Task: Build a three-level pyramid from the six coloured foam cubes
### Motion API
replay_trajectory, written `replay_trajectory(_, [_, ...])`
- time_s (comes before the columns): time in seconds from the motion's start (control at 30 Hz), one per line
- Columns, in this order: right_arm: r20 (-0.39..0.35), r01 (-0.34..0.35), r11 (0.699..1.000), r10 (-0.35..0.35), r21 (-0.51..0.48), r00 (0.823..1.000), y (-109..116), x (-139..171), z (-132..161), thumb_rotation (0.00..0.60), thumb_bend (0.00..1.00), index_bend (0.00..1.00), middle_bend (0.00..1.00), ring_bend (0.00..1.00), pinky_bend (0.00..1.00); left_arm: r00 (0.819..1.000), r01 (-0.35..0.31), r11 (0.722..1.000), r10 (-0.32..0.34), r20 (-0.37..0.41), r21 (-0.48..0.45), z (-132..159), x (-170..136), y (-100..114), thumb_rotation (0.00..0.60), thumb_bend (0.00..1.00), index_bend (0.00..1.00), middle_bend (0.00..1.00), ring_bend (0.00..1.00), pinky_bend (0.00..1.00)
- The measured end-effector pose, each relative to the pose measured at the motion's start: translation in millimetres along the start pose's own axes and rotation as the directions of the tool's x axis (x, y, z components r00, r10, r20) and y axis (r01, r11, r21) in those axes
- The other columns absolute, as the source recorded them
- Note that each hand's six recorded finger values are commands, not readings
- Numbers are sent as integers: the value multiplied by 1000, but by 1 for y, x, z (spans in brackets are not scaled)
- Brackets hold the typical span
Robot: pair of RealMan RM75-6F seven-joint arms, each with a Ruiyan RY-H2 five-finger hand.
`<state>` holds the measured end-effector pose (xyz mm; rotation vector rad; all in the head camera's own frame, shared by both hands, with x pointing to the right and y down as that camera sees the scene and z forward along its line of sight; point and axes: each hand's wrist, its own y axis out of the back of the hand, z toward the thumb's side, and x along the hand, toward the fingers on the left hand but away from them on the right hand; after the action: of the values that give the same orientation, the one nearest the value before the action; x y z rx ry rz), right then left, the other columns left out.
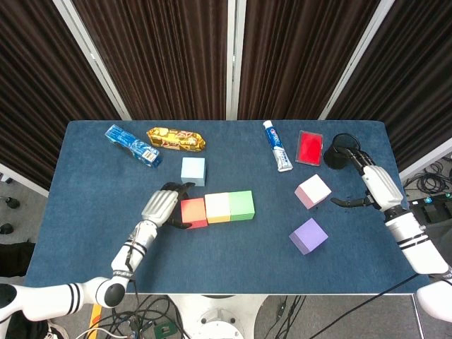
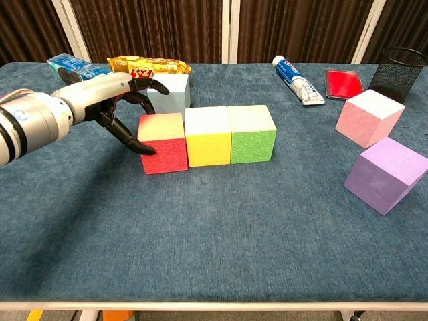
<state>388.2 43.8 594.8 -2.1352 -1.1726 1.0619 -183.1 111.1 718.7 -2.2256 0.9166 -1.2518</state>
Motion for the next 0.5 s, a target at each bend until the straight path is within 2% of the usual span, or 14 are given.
replay_trajectory(0.13, [2, 2, 1000, -2, -1, 1000, 1, 0, -1, 600, 26, 0, 142, 0, 0, 1000, -18, 1000, 18, 1, -12, -1, 2, 3, 600, 92, 137, 241, 152, 112])
replay_trajectory(0.4, [6, -1, 1000, 1, -1, 1000, 0, 0, -3, 600, 26, 0, 141, 0, 0, 1000, -23, 1000, 23, 0, -18, -1, 3, 1, 600, 92, 137, 239, 140, 112])
replay_trajectory(0.5, [5, -2, 1000, 2, 0, 1000, -1, 0, -3, 600, 26, 0, 141, 0, 0, 1000, -16, 1000, 16, 5, -15, 0, 3, -1, 600, 93, 137, 313, 132, 112])
